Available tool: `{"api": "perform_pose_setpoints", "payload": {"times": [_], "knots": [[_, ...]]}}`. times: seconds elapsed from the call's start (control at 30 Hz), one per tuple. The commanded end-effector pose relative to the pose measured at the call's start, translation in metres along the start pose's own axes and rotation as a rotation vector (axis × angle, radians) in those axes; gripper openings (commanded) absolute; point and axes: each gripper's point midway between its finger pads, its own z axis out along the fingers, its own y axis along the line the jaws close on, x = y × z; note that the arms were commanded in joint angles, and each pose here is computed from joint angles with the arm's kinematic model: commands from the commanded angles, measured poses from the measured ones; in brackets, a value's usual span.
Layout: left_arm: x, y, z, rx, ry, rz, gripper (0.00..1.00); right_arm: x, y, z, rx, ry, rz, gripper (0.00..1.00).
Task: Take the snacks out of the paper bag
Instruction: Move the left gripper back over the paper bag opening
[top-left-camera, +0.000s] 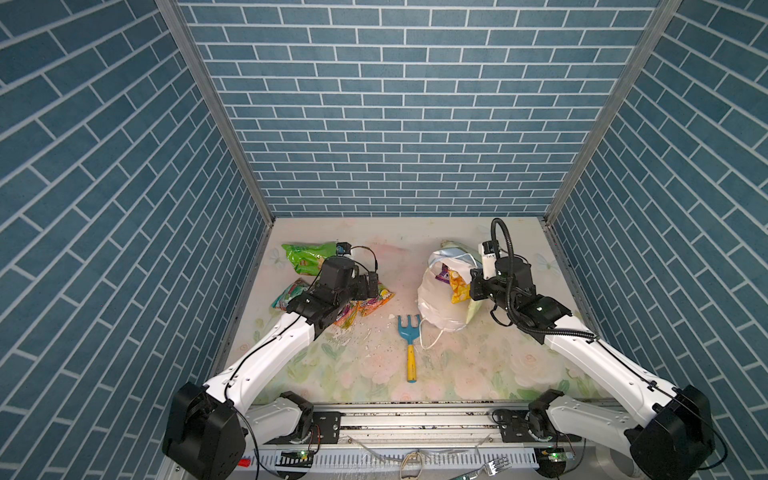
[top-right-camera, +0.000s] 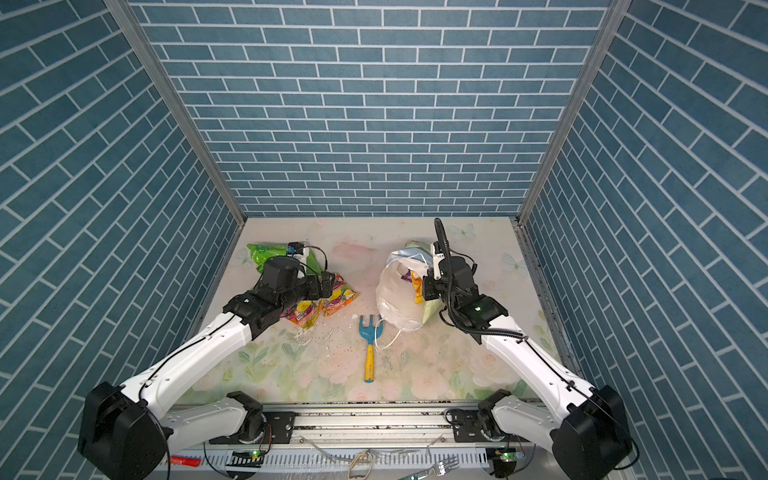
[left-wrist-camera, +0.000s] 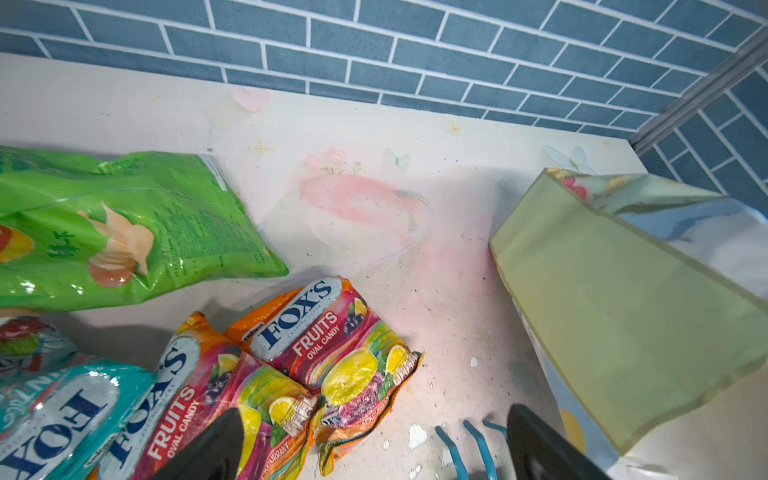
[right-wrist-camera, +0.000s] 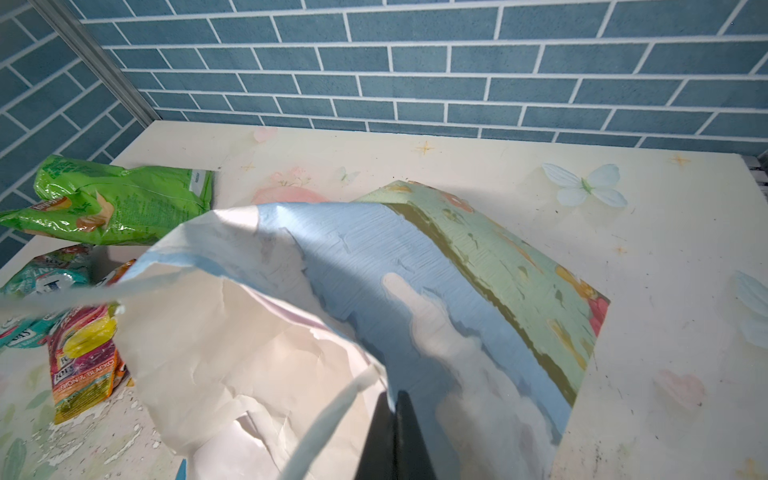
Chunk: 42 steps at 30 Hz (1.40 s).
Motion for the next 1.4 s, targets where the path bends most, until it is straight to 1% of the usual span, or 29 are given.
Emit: {"api": "perform_pose_setpoints", "payload": {"times": [0.0,0.13,0.3,0.4,0.6,0.8,1.17,1.37], "knots": [[-0.002,-0.014,0.004,0.090,-0.041,-0.013,0.99,-0.001,-0.013,-0.004,0.077,0.014,-0.019,0.00],[0.003,-0.028,0.012,0.152,-0.024,-0.023,1.00,-0.001,-0.020,-0.005,0.117,0.032,-0.043,0.00],[0.009,-0.067,0.014,0.237,-0.018,0.029,0.99,0.000,-0.024,-0.008,0.145,0.060,-0.049,0.00],[0.014,-0.084,0.015,0.274,-0.008,0.046,1.00,-0.001,-0.026,-0.011,0.154,0.064,-0.044,0.00],[0.019,-0.097,0.009,0.297,-0.020,0.070,1.00,0.004,-0.030,-0.015,0.175,0.094,-0.046,0.00],[0.018,-0.098,0.002,0.302,-0.025,0.078,0.99,0.006,-0.034,-0.012,0.203,0.115,-0.063,0.00],[0.005,-0.115,-0.021,0.363,-0.072,0.096,1.00,-0.014,-0.017,-0.009,0.128,0.103,-0.067,0.00],[0.006,-0.136,-0.029,0.445,-0.058,0.115,0.99,-0.023,-0.003,-0.009,0.060,0.100,-0.066,0.00]]}}
